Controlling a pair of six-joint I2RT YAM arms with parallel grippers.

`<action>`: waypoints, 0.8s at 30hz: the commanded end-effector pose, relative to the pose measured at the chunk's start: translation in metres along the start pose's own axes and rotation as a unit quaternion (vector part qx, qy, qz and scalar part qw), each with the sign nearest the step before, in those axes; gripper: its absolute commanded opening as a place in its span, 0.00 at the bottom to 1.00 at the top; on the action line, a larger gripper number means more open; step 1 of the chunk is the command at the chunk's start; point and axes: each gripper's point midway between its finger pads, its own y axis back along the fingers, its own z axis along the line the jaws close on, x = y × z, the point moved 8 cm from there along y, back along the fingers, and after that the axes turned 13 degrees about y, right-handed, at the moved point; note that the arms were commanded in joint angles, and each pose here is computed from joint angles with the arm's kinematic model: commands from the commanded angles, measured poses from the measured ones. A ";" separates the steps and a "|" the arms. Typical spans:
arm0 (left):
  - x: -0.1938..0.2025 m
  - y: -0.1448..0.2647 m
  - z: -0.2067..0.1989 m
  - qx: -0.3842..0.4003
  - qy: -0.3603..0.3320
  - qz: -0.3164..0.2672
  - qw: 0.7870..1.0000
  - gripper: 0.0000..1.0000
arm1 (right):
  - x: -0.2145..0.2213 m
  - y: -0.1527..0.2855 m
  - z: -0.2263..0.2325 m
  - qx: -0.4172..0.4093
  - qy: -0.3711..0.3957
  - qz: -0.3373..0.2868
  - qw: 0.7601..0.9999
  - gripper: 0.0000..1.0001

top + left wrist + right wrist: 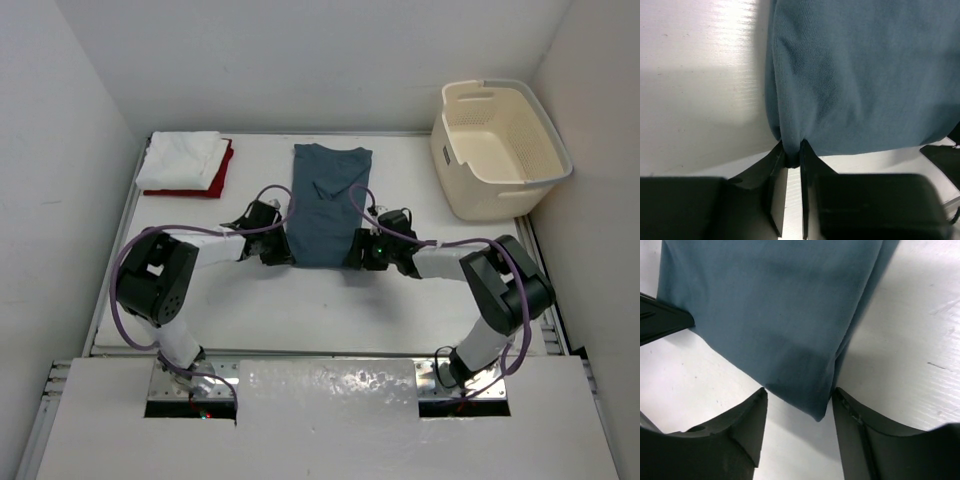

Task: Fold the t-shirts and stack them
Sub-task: Grab one side of the 2/3 rectangular tshirt with both arms, then fold the long partially folded tshirt into a neat square

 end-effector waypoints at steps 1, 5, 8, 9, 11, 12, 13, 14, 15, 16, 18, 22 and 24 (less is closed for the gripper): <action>-0.002 -0.002 -0.001 0.012 -0.001 -0.006 1.000 0.08 | 0.017 -0.003 0.001 -0.004 -0.018 0.032 0.999 0.53; -0.002 -0.002 0.001 0.009 0.002 -0.009 1.000 0.00 | 0.020 -0.004 0.001 -0.003 -0.023 0.033 0.999 0.43; -0.002 -0.001 -0.001 0.020 0.006 -0.010 1.000 0.00 | 0.021 -0.003 0.000 0.000 -0.028 0.033 0.999 0.09; -0.001 0.000 -0.001 0.022 0.008 -0.010 1.000 0.00 | 0.020 -0.002 0.001 0.001 -0.027 0.031 0.999 0.00; -0.002 0.008 -0.006 0.039 0.007 -0.022 0.999 0.00 | 0.021 0.001 0.001 -0.001 -0.019 0.036 0.999 0.00; 0.002 0.011 -0.001 0.040 0.007 -0.023 0.999 0.00 | 0.017 0.005 0.004 -0.007 -0.015 0.031 0.999 0.00; 0.003 0.016 -0.002 0.045 0.005 -0.030 0.999 0.00 | 0.016 0.008 0.008 -0.018 -0.010 0.031 0.999 0.00; 0.002 0.029 -0.005 0.058 0.002 -0.041 0.997 0.00 | 0.019 0.012 0.009 -0.020 -0.007 0.042 0.999 0.00; 0.007 0.034 -0.001 0.055 0.002 -0.040 0.998 0.00 | 0.015 0.019 0.015 -0.028 0.002 0.039 0.999 0.00; 0.011 0.048 -0.004 0.065 -0.001 -0.043 0.997 0.00 | 0.021 0.026 0.017 -0.035 0.008 0.061 0.997 0.00; 0.023 0.061 0.001 0.046 0.000 -0.035 0.998 0.00 | 0.019 0.041 0.025 -0.046 0.022 0.061 0.997 0.00; 0.043 0.099 -0.007 0.050 -0.010 -0.030 0.998 0.00 | 0.035 0.076 0.029 -0.036 0.031 0.115 0.992 0.00; 0.044 0.111 -0.013 0.058 -0.005 -0.028 0.998 0.00 | 0.030 0.088 0.036 -0.049 0.034 0.121 0.991 0.00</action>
